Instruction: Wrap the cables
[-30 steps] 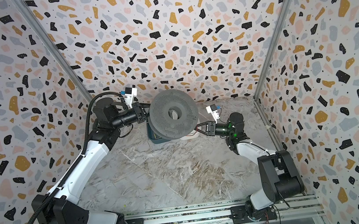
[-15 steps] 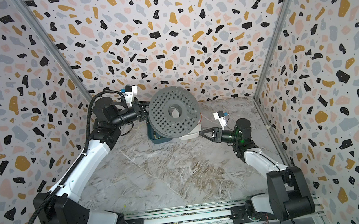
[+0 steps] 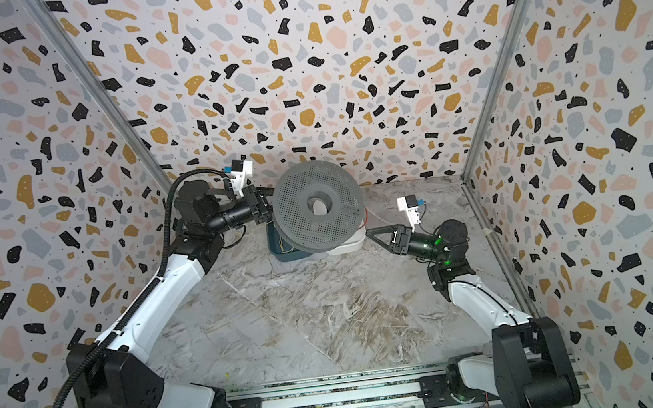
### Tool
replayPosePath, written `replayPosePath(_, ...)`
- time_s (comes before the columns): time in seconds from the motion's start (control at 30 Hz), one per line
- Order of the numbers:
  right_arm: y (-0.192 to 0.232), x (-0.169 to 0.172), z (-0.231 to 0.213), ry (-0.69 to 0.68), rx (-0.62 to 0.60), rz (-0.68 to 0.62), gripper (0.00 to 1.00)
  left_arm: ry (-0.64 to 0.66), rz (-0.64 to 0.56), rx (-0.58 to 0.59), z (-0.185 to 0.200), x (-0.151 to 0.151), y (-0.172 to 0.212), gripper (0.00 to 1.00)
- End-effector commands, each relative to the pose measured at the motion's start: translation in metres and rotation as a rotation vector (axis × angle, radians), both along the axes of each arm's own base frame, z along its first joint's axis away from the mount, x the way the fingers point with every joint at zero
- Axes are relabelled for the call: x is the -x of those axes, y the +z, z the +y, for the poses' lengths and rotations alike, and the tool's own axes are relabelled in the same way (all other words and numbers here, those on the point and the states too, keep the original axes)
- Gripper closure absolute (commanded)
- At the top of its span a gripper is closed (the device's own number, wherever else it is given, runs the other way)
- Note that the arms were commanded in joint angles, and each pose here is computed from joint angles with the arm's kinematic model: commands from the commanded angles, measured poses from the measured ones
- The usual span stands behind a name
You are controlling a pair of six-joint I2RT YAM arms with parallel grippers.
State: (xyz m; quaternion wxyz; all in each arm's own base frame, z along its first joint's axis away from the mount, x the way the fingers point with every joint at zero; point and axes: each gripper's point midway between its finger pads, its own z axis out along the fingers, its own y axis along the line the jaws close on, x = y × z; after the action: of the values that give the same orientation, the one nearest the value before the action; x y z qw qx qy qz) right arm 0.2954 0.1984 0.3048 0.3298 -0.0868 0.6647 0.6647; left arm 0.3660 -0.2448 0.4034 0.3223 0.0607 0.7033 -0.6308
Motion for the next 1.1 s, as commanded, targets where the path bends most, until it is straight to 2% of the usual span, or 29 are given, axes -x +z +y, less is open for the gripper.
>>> replayPosePath(0.0,0.032,-0.001,0.010,0.006,-0.046,-0.086,0.28,-0.017,-0.102,0.052,0.001,0.006,0.027,1.00)
replayPosePath(0.2,0.038,-0.010,0.028,0.010,-0.090,-0.081,0.29,-0.015,-0.095,0.054,0.001,0.005,0.024,1.00)
replayPosePath(0.4,0.038,-0.024,0.039,-0.004,-0.122,-0.062,0.36,-0.017,-0.089,0.059,0.000,0.003,0.020,1.00)
replayPosePath(0.9,0.024,-0.035,0.052,-0.010,-0.184,-0.025,0.82,-0.013,-0.050,0.060,0.000,-0.004,0.007,1.00)
replayPosePath(1.07,0.020,-0.037,0.052,-0.013,-0.186,-0.013,1.00,0.020,-0.005,-0.033,0.005,-0.010,-0.019,1.00)
